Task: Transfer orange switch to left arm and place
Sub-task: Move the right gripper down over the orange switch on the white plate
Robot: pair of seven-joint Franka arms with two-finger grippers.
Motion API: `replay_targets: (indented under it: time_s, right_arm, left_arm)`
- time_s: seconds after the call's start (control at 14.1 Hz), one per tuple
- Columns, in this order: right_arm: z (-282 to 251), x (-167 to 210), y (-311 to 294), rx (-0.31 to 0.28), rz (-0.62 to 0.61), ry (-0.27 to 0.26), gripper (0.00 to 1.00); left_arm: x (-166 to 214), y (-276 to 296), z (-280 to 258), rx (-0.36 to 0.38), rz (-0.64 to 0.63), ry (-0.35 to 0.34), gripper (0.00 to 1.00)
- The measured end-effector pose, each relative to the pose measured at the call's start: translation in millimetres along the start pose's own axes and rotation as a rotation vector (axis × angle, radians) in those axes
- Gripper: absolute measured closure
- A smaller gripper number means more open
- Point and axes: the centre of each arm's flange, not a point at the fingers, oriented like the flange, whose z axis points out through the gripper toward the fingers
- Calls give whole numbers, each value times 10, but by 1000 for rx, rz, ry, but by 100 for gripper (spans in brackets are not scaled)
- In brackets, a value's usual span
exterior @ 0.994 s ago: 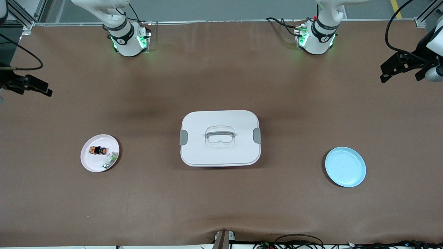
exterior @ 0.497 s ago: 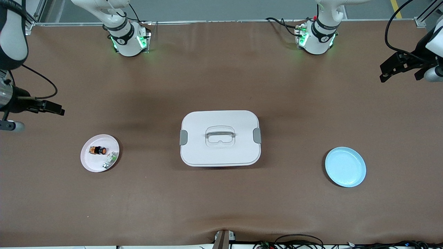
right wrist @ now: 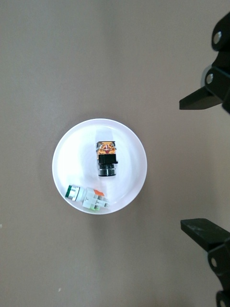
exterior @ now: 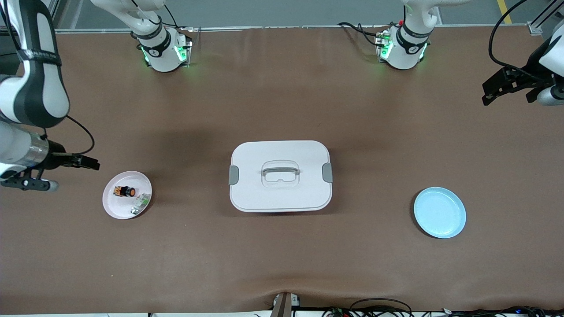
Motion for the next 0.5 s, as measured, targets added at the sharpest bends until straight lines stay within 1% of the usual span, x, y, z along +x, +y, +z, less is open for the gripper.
replay_targets:
  time_s: [0.14, 0.35, 0.5]
  right_arm:
    - [311, 98, 0, -4, 0, -11, 0]
    - [782, 207, 4, -10, 1, -47, 0]
    - [1037, 283, 17, -13, 3, -43, 0]
  left_arm:
    - [0, 0, 5, 0, 0, -1, 0]
    - [-2, 1, 26, 1, 0, -6, 0]
    - [-14, 1, 19, 1, 0, -5, 0]
